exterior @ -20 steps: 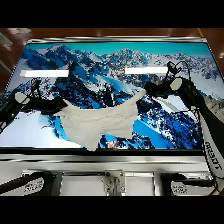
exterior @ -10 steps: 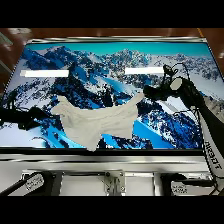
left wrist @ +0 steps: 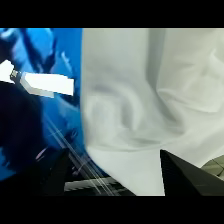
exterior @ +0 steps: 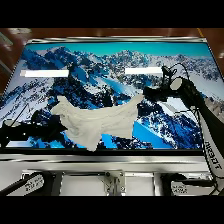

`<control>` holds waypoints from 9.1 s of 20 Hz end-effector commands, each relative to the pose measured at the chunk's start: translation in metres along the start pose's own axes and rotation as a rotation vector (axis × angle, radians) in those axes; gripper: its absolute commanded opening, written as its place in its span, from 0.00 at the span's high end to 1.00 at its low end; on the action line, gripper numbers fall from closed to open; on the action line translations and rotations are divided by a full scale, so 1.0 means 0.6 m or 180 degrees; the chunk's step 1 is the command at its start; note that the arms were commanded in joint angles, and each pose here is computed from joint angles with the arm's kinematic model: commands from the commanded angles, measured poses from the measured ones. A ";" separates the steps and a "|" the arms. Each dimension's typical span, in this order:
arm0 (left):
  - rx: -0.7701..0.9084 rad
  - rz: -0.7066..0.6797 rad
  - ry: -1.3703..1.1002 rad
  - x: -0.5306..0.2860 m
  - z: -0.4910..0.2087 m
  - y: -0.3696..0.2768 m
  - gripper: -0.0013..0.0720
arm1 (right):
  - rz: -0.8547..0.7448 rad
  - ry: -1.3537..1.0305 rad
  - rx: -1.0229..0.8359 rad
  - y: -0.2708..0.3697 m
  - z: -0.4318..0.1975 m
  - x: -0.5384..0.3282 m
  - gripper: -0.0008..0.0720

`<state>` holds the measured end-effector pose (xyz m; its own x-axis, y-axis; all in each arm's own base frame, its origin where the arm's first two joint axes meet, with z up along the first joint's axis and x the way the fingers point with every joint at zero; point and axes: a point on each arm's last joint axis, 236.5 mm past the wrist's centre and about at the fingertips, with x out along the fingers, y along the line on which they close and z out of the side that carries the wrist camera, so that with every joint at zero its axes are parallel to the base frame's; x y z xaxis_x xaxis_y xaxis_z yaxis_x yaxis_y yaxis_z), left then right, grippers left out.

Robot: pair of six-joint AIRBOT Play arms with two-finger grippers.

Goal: Fold the shirts.

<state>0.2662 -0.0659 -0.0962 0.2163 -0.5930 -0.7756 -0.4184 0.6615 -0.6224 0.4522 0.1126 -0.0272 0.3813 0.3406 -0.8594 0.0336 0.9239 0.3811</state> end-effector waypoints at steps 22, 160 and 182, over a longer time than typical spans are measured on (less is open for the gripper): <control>0.2928 -0.1417 -0.4301 -0.785 -0.122 -0.611 0.92 | -0.0020 -0.3052 -0.1222 0.196 0.156 -0.693 0.90; 0.2164 0.0373 -0.1795 -0.302 0.233 -0.249 0.92 | -0.0935 -0.0247 0.0124 -0.184 0.054 -0.136 0.90; 0.1924 0.0577 -0.2343 -0.039 0.421 -0.245 0.91 | -0.0599 -0.1486 0.0292 -0.210 0.213 0.028 0.90</control>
<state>0.5507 -0.0224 0.0036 0.8124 -0.1280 -0.5689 -0.0261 0.9667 -0.2548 0.5827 -0.0265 -0.0251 0.7841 0.0126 -0.6205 0.2029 0.9396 0.2756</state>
